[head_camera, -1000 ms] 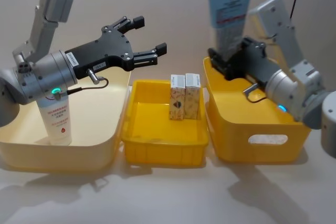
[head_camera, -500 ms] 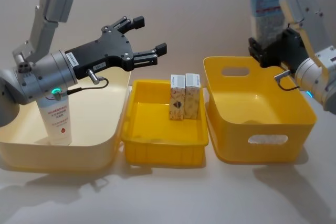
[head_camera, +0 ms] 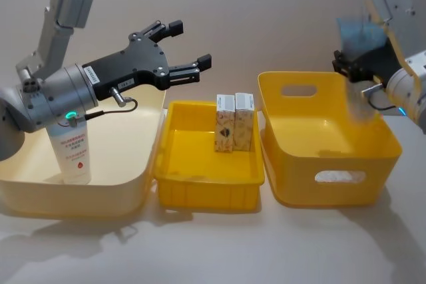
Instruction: Bimanual collaborative sorting of washing and personal care products
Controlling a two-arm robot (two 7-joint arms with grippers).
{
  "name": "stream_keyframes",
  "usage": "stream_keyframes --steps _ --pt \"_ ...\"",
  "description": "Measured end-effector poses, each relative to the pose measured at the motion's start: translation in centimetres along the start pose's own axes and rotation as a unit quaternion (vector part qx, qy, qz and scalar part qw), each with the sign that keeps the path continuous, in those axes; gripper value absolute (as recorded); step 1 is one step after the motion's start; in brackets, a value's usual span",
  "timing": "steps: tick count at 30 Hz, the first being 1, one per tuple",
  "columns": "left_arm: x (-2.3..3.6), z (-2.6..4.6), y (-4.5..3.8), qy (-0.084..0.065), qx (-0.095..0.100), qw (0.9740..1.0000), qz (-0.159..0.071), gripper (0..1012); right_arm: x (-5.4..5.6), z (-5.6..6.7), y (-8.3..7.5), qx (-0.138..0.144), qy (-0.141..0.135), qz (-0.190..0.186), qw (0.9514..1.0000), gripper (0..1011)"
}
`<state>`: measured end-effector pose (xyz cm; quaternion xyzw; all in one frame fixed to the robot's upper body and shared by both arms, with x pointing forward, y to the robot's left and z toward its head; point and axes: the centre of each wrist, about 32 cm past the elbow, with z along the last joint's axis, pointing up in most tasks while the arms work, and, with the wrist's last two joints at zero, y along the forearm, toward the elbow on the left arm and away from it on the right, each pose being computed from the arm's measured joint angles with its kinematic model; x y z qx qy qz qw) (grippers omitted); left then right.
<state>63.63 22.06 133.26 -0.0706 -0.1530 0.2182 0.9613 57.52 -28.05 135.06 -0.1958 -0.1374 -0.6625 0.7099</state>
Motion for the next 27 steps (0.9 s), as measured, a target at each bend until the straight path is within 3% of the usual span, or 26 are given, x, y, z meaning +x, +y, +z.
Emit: stream_keyframes --steps 6,27 --pt "0.0 0.0 0.0 0.0 0.0 1.0 0.0 1000 0.26 -0.03 0.29 -0.01 -0.002 -0.009 0.9999 998" --pt "0.0 0.0 0.0 0.0 0.0 1.0 0.0 1000 0.55 -0.07 0.66 -0.022 -0.005 -0.021 0.9995 1001"
